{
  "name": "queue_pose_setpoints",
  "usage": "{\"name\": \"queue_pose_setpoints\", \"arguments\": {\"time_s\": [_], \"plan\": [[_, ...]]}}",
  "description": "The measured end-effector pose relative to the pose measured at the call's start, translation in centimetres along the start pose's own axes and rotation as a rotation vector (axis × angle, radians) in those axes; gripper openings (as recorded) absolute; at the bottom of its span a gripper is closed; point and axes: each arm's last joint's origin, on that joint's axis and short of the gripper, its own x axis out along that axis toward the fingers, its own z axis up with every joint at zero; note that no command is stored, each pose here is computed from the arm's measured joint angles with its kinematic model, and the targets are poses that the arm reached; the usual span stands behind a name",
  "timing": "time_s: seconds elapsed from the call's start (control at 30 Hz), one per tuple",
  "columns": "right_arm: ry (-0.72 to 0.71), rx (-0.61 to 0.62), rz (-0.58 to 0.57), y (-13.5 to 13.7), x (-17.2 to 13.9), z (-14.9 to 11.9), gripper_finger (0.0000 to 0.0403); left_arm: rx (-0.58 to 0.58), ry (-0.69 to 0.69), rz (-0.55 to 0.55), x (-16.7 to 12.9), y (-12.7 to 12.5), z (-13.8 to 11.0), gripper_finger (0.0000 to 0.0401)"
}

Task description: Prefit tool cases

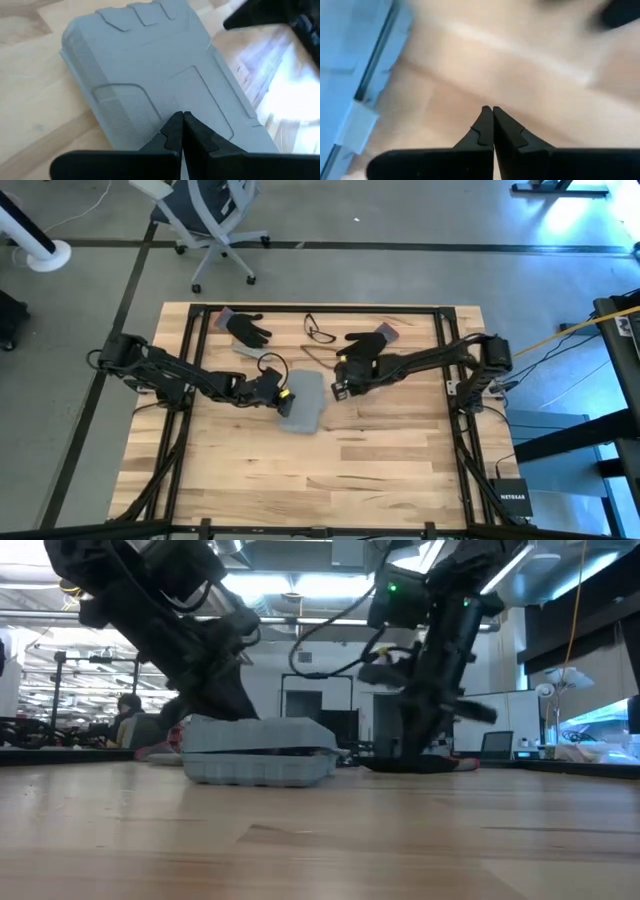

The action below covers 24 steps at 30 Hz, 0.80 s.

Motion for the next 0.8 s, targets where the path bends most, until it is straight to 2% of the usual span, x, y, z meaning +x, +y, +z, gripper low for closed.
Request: {"name": "queue_pose_setpoints", "arguments": {"time_s": [0.1, 0.2, 0.33, 0.47, 0.6, 0.73, 0.8], "plan": [[-0.021, -0.015, 0.052, -0.4, -2.0, 1.0, 0.0000, -0.002, -0.013, -0.004, 1.4, 0.0, -0.6, 0.0000], [-0.052, -0.005, 0.209, 0.5, -4.0, 1.6, 0.0000, -0.017, -0.042, -0.041, 2.9, -0.2, -1.2, 0.0000], [-0.086, 0.026, 0.332, 2.2, -4.8, 0.8, 0.0000, -0.081, -0.102, -0.062, 4.0, -0.1, -1.4, 0.0000], [-0.140, 0.083, 0.286, 2.9, -3.6, -0.6, 0.0000, -0.109, -0.107, -0.064, 4.1, 0.0, -1.4, 0.0000], [-0.090, 0.079, 0.324, 4.3, -0.4, -1.8, 0.0000, -0.086, -0.106, -0.066, 4.1, -0.2, -1.5, 0.0000], [-0.041, 0.084, 0.262, 4.7, 2.3, -3.5, 0.0000, -0.086, -0.100, -0.064, 3.8, -0.2, -1.5, 0.0000], [-0.033, 0.080, 0.251, 4.8, 2.5, -3.9, 0.0000, -0.082, -0.103, -0.087, 3.2, -0.5, -1.1, 0.0000]]}}
